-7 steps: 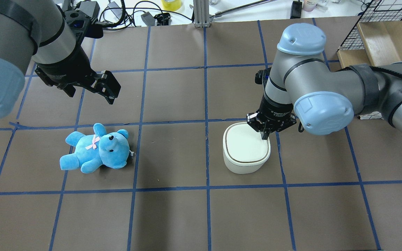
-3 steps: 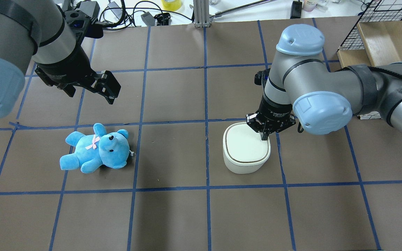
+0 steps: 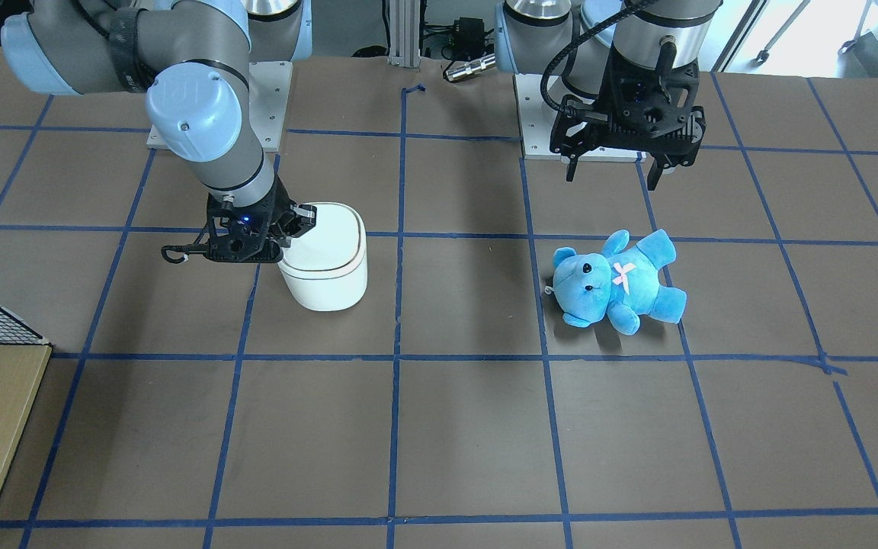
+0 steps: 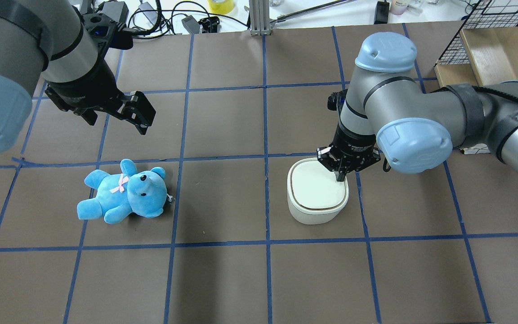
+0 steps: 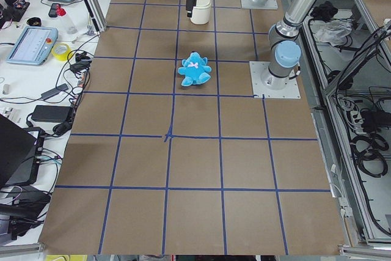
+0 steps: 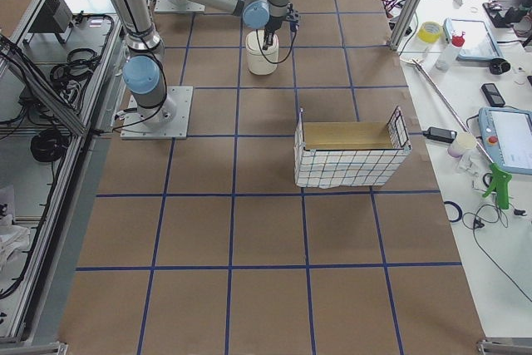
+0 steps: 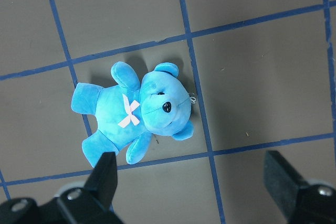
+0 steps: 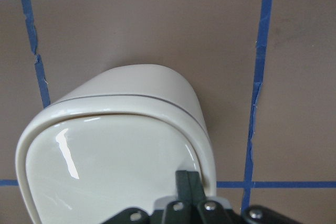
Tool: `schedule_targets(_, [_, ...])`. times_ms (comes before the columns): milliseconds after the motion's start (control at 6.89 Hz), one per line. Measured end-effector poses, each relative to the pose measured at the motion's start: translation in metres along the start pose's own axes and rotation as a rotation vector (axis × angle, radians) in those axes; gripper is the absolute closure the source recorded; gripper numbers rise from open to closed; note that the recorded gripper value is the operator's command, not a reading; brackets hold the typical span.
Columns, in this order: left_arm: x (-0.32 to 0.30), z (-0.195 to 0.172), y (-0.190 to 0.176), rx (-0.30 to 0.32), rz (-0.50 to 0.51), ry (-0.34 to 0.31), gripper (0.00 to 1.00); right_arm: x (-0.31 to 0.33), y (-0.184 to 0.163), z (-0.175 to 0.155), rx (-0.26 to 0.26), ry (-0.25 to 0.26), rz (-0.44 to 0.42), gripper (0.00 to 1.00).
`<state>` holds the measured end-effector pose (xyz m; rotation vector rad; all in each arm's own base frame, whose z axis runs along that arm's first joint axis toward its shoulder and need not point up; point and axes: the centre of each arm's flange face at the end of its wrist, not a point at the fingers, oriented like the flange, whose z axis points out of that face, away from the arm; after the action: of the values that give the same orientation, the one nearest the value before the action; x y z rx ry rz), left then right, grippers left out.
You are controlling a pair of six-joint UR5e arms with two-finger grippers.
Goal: Open trash can with right arm
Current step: 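Lift the right gripper up and away, flipping the lid open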
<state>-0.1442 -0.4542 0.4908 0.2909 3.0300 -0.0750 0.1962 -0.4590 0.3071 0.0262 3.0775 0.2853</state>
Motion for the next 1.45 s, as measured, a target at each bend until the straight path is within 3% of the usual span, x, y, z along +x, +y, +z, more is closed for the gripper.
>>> schedule_targets(435, [0.000,0.000,0.000,0.000,0.000,0.000,0.00,0.000,0.000,-0.001,0.004,-0.001,0.004,1.00])
schedule_targets(726, [0.000,0.000,0.000,0.000,0.000,0.000,0.00,-0.001,0.000,-0.020,0.039,-0.004,0.010,0.98])
schedule_targets(871, [0.000,0.000,0.000,0.000,0.000,0.000,0.00,-0.002,0.003,-0.035,0.063,-0.006,0.010,0.73])
schedule_targets(1016, [0.000,0.000,0.000,0.000,0.000,0.000,0.00,-0.002,0.005,-0.051,0.091,-0.006,0.009,0.15])
schedule_targets(1161, [0.000,0.000,0.000,0.000,0.000,0.000,0.00,-0.001,0.004,-0.071,0.128,-0.003,0.009,0.00])
schedule_targets(1452, [0.000,0.000,0.000,0.000,0.000,0.000,0.00,0.003,-0.001,-0.115,0.192,0.035,0.008,0.00])
